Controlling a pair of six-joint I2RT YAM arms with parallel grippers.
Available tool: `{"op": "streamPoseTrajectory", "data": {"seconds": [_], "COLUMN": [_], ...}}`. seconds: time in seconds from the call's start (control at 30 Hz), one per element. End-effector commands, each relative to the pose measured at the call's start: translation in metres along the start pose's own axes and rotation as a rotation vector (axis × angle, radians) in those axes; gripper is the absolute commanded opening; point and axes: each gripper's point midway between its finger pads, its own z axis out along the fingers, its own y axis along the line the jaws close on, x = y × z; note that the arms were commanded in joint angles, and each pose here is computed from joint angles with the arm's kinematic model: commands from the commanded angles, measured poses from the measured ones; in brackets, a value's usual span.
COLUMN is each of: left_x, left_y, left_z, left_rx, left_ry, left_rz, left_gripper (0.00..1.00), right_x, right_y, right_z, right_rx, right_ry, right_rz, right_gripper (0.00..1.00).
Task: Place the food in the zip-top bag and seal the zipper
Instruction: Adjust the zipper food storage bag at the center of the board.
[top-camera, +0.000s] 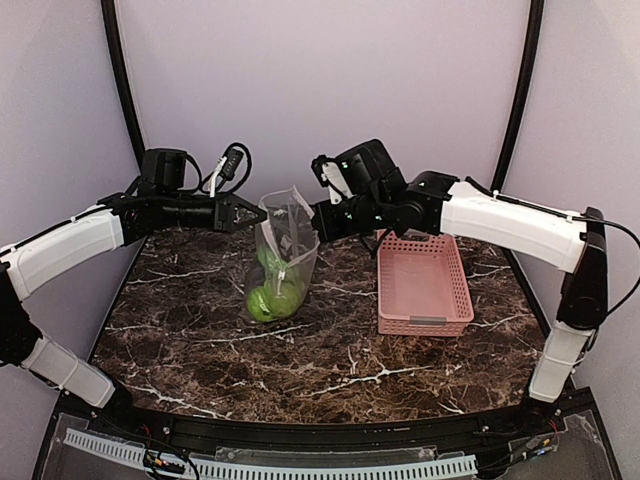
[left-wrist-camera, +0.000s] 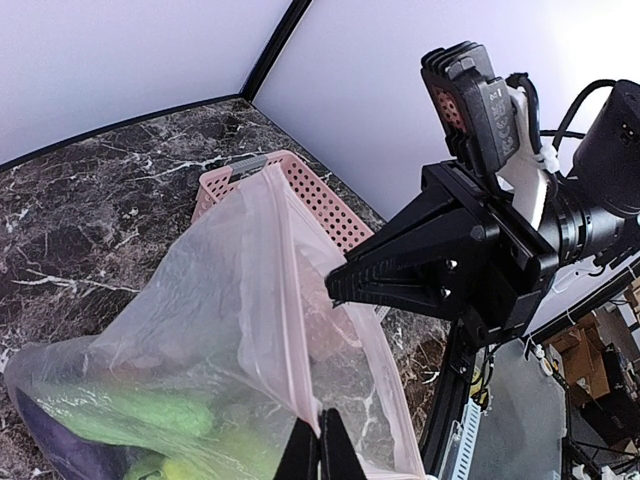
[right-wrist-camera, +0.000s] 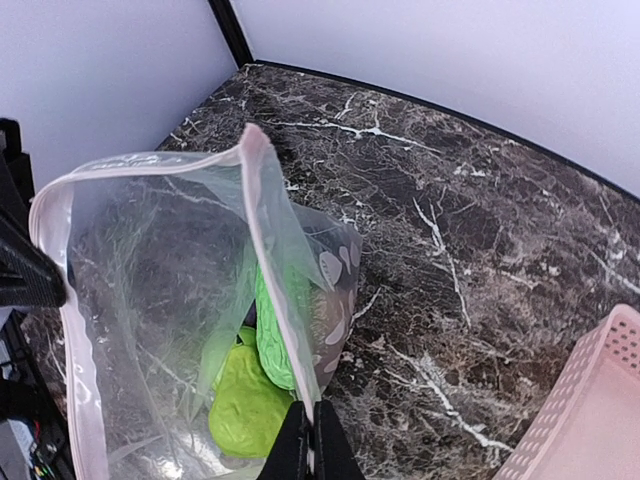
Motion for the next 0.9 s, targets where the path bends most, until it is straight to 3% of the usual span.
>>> {"op": "streamPoseTrajectory", "data": {"seconds": [0.0,0.27,0.43,0.57,0.67,0.7,0.77,0.87], "left_x": [0.005,-0.006,-0.023,-0.015,-0.008,-0.006,-0.003,-0.004], "left_y": [0.003,0.004,-0.024,-0.051,-0.049,-0.047,-0.042,-0.037], "left_z": [0.002,0.005,0.012,0.029,0.035,0.036,0.034,0.023], "left_rx": [0.005,-0.046,0.003,0.043,0.027,0.018,-0.021,-0.102], "left_ry": [0.006,0.047,0.068,0.146,0.188,0.194,0.197,0.166], "left_rz": [-0.001,0.098,0.129,0.194,0.188,0.188,0.194,0.230], "left_gripper": [0.01,0.01,0.01,0.01,0.02,0.04,0.21,0.53], "right_x": [-0.015,-0.046,-0.054,-0.052,-0.046,-0.044,-0.039,-0.033], "right_y": [0.007,0.041,0.045,0.047,0.041,0.037,0.028,0.018], "right_z": [-0.005,-0.046,-0.070,-0.078,-0.078,-0.078,-0.077,-0.073], "right_rx": [-0.027,-0.123,-0.007,0.025,0.040,0.054,0.081,0.128], "right_ry": [-0.036,-0.126,-0.190,-0.231,-0.256,-0.267,-0.280,-0.293], "right_rz": [0.016,0.031,0.112,0.189,0.251,0.273,0.309,0.337], "right_gripper": [0.00,0.00,0.00,0.00,0.00,0.00,0.00,0.00]}}
